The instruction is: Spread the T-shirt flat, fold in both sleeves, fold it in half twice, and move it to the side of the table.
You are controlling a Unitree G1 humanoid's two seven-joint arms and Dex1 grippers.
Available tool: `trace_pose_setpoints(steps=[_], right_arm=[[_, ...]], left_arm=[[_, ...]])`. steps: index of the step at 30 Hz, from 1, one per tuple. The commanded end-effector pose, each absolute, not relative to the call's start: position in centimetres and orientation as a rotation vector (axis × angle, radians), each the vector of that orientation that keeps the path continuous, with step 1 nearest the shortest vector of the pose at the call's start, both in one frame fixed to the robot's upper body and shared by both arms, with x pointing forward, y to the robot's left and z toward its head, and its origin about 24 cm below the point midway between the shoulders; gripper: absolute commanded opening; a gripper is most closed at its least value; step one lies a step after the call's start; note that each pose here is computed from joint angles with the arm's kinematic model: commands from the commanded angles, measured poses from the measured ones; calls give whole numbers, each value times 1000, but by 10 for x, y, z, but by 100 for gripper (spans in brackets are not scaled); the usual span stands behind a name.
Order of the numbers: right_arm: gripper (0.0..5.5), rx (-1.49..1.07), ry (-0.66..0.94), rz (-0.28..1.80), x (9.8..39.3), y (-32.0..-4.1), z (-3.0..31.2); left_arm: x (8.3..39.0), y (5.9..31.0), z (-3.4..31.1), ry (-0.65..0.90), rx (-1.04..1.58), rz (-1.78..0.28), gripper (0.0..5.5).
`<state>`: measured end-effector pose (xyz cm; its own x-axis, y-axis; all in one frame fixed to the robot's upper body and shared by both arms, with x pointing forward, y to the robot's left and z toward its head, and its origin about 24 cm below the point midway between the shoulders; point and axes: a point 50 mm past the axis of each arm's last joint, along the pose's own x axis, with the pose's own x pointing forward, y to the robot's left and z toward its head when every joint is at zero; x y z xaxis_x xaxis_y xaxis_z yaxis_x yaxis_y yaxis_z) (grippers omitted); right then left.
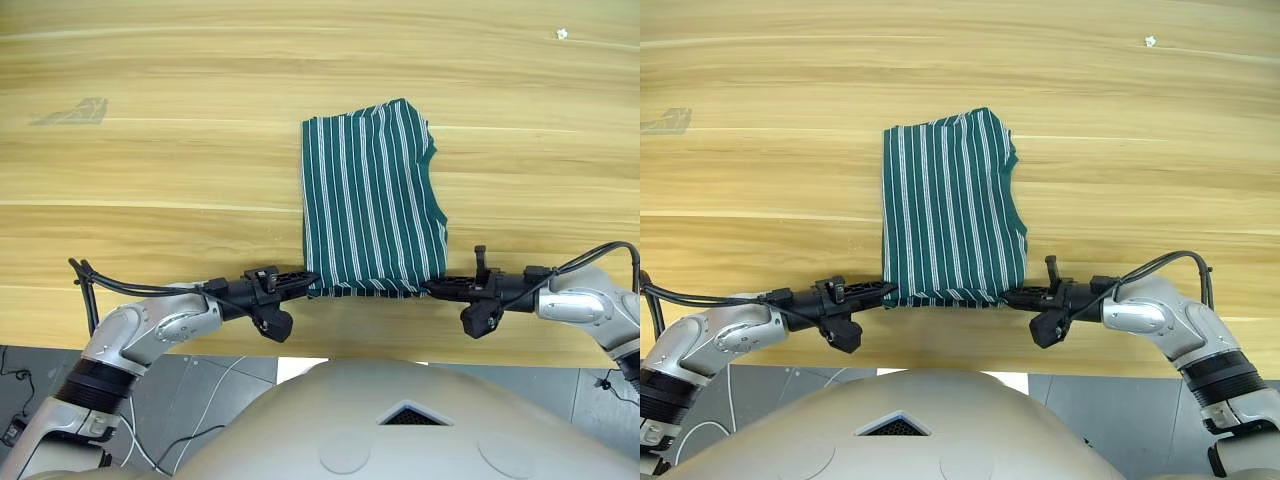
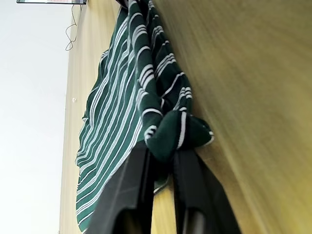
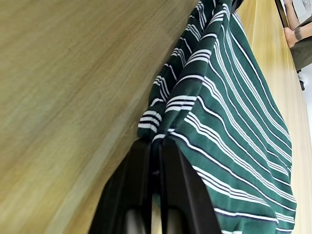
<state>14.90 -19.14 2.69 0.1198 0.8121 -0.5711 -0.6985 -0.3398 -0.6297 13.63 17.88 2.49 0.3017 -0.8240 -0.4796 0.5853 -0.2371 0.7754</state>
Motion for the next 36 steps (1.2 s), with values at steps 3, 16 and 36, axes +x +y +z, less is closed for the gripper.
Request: trace_pose_setpoints(steps=[3, 16, 36], right_arm=[[1, -1114, -92, 1561, 149, -190, 23], [0, -445, 189, 1499, 160, -204, 93], [0, -533, 85, 1372, 300, -182, 134]], left_arm=[[131, 189, 19, -144, 1226, -1354, 8], [118, 209, 100, 258, 520, -1273, 6], [230, 210, 118, 166, 676, -1181, 6]])
